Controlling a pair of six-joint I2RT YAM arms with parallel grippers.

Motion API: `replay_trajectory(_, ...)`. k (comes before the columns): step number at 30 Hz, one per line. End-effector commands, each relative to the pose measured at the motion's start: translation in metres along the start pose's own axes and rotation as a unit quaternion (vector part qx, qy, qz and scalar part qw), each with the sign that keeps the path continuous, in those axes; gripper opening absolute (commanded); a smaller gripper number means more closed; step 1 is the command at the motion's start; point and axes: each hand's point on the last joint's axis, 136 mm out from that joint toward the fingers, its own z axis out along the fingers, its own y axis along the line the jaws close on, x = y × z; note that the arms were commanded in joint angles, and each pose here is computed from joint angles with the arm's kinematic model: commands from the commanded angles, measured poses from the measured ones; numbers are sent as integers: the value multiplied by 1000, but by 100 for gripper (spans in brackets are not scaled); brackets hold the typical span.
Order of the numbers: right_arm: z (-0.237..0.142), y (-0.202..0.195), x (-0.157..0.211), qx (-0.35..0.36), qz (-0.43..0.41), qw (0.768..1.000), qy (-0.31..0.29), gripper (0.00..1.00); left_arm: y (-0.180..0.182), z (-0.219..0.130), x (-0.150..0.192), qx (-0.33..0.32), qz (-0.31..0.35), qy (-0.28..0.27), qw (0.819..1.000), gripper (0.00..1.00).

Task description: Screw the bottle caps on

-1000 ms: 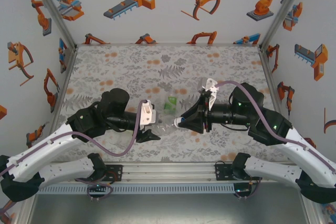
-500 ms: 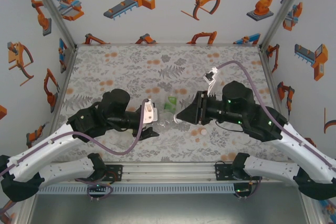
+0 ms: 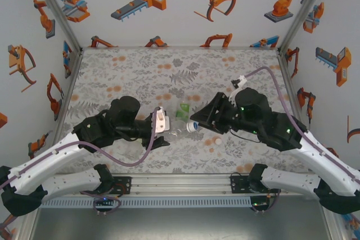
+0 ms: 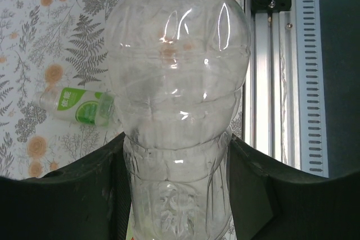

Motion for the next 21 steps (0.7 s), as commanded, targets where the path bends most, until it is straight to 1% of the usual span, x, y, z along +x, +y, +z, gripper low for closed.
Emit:
replay_trajectory(1, -32, 26, -24, -33, -134, 989, -61, 56, -5, -7, -15, 7, 20, -29, 999, 0)
replay_trajectory(4, -45, 37, -25, -55, -221, 971, -70, 58, -6, -8, -15, 9, 18, -31, 999, 0)
replay_trajectory(6, -49, 41, -22, -69, -262, 960, -69, 58, -7, -8, -15, 11, 17, -33, 999, 0)
replay_trajectory(10, -53, 51, -11, -106, -319, 940, -57, 58, -7, -10, -15, 10, 17, -34, 999, 0)
replay_trajectory(17, -51, 62, 5, -145, -404, 903, -30, 57, -5, -9, -16, 7, 20, -32, 999, 0)
replay_trajectory(19, -50, 62, 10, -151, -434, 888, -23, 57, -5, -8, -16, 8, 20, -32, 999, 0)
replay_trajectory(21, -50, 63, 15, -160, -470, 868, -21, 58, -5, -7, -16, 10, 19, -32, 999, 0)
